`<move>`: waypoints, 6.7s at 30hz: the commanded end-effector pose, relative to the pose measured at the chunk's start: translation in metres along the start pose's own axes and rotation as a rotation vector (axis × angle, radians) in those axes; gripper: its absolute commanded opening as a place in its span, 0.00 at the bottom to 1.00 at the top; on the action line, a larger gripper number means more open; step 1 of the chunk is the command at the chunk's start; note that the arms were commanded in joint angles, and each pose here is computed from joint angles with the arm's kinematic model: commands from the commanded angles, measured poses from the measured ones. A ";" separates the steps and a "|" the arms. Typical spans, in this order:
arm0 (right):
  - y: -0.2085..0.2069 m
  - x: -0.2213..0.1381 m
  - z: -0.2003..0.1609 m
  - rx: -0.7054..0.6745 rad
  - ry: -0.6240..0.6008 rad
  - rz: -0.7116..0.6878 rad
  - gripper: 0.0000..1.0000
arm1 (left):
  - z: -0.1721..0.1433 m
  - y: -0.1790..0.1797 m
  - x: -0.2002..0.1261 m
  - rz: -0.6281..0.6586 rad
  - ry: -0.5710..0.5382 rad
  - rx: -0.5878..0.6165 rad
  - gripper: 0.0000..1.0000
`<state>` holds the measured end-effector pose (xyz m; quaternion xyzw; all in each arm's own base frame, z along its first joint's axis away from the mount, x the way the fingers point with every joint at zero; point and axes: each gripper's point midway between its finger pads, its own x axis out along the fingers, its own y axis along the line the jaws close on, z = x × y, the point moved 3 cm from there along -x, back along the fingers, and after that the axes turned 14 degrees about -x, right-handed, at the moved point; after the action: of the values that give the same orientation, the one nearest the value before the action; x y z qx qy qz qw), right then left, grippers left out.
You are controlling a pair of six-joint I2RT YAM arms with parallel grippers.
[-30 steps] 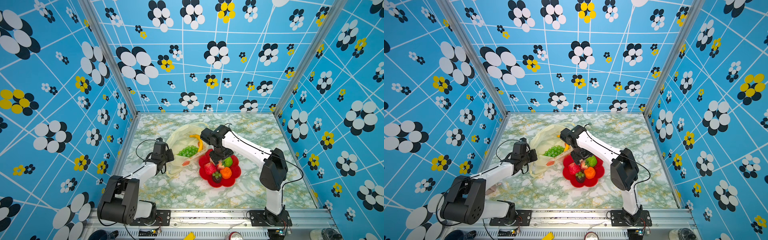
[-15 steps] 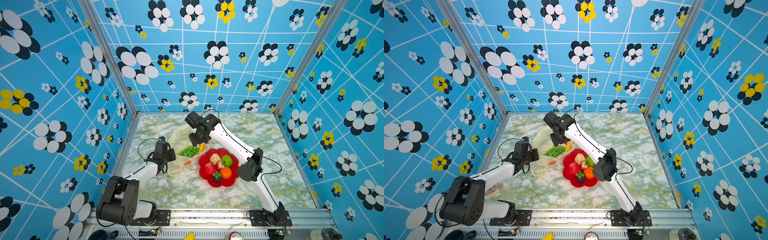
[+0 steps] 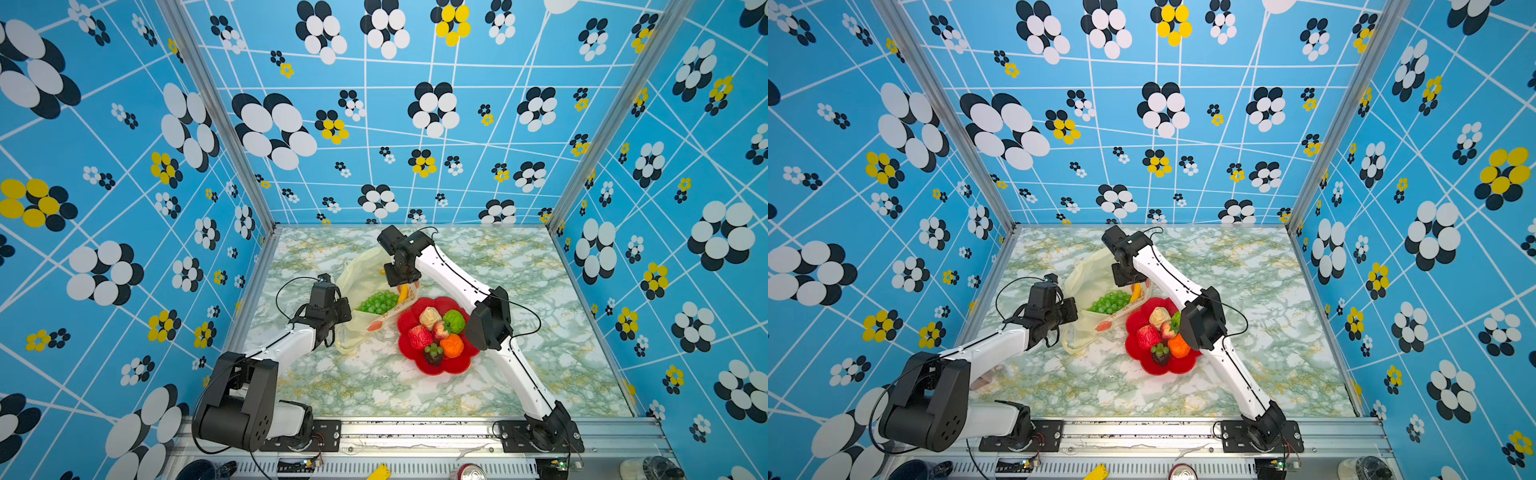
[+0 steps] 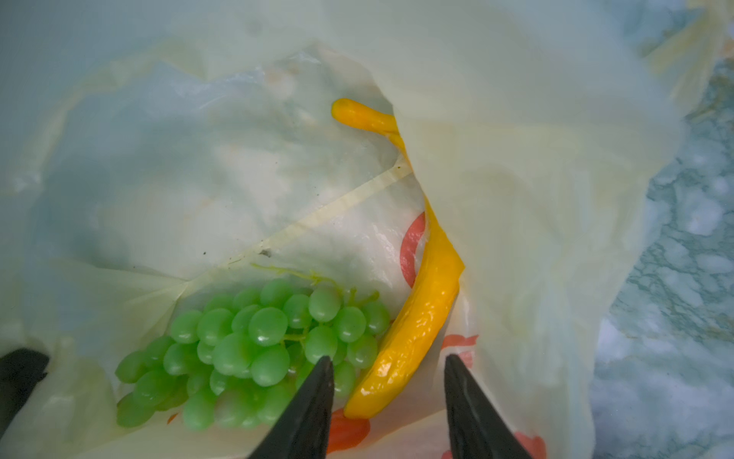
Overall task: Take fruits out of the plastic bag
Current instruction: Pick up the fruit from the plastic bag, then place the fruit on the plate, then shake the plastic bag at the center of the table.
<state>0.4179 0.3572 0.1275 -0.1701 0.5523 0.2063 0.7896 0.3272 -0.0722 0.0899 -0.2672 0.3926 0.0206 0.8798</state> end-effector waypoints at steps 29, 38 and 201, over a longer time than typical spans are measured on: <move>-0.024 0.091 -0.010 0.056 0.060 -0.129 0.41 | 0.006 -0.007 0.000 -0.005 -0.007 0.017 0.00; -0.017 0.059 0.006 0.049 -0.008 -0.091 0.33 | 0.007 -0.006 -0.001 0.005 -0.011 0.025 0.00; -0.002 -0.112 -0.044 0.004 -0.298 0.085 0.59 | 0.080 -0.061 -0.016 0.004 -0.142 0.054 0.00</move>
<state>0.3425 0.2815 0.2335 -0.1266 0.4312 0.2208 0.8656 0.3938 -0.0878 0.1792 -0.2598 0.3163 0.0117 0.9123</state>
